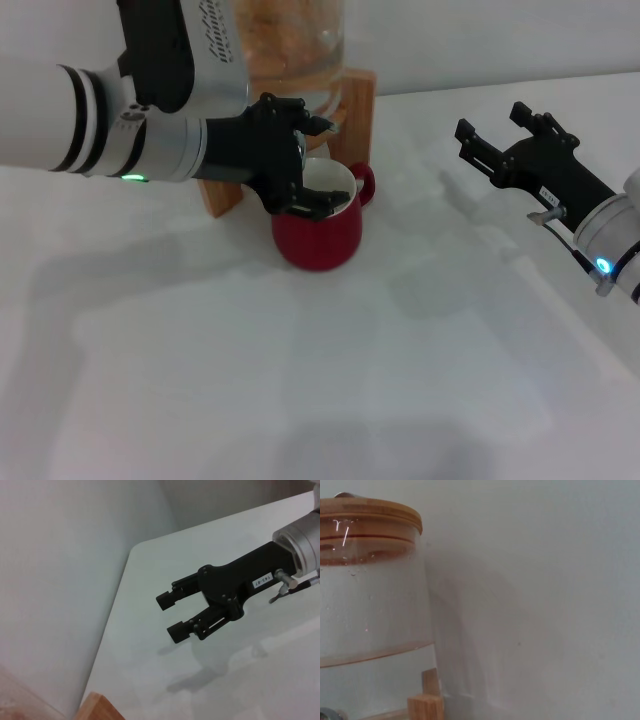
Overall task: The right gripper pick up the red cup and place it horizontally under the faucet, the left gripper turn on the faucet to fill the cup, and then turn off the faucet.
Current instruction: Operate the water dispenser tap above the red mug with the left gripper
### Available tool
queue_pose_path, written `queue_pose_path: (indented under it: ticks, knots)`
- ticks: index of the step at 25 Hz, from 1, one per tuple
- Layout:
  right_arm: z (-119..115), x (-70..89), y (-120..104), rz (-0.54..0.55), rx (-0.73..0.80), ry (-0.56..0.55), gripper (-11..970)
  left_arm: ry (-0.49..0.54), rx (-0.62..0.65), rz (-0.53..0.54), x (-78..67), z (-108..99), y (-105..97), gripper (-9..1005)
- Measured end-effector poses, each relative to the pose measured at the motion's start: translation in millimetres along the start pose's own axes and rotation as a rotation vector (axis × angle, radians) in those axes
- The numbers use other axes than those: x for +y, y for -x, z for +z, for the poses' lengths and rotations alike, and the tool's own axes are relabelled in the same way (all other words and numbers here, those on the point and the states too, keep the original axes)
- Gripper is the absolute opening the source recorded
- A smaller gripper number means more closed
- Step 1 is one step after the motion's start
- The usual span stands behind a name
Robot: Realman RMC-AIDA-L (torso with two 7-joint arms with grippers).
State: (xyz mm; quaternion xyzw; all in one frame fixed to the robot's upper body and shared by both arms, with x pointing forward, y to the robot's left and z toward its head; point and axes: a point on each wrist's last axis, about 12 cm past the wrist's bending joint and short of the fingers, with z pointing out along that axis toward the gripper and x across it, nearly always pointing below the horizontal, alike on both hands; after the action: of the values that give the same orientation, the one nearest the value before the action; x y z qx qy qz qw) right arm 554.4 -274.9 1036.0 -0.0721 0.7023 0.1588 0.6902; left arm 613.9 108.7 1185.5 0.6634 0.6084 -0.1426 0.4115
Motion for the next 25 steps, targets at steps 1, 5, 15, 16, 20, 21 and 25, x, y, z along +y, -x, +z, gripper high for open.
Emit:
queue_pose_path:
  ticks: [1, 5, 15, 16, 20, 21, 25]
  knots:
    - [0.0, 0.0, 0.0, 0.000, 0.000, 0.000, 843, 0.005, 0.000, 0.003, 0.5, 0.1, -0.1, 839]
    - [0.0, 0.0, 0.0, 0.000, 0.000, 0.000, 844, 0.009, 0.002, 0.005, 1.7, 1.1, -0.6, 839]
    - [-0.1, -0.8, 0.4, 0.000, -0.001, -0.002, 843, 0.007, 0.001, 0.024, 4.2, 4.0, 3.0, 839]
    - [-0.1, -0.9, 0.4, 0.000, -0.001, -0.003, 843, 0.004, -0.001, 0.024, 3.5, 4.6, 3.5, 840]
    - [-0.1, -1.1, 0.5, 0.001, -0.001, -0.003, 843, -0.005, -0.006, 0.028, 1.3, 6.5, 5.3, 840]
    - [-0.1, -1.0, 0.6, 0.002, -0.002, -0.002, 843, -0.008, -0.010, 0.028, 0.8, 6.8, 6.4, 840]
    - [-0.1, -0.9, 0.9, 0.001, -0.005, -0.001, 844, -0.015, -0.020, 0.031, -0.9, 8.1, 8.9, 840]
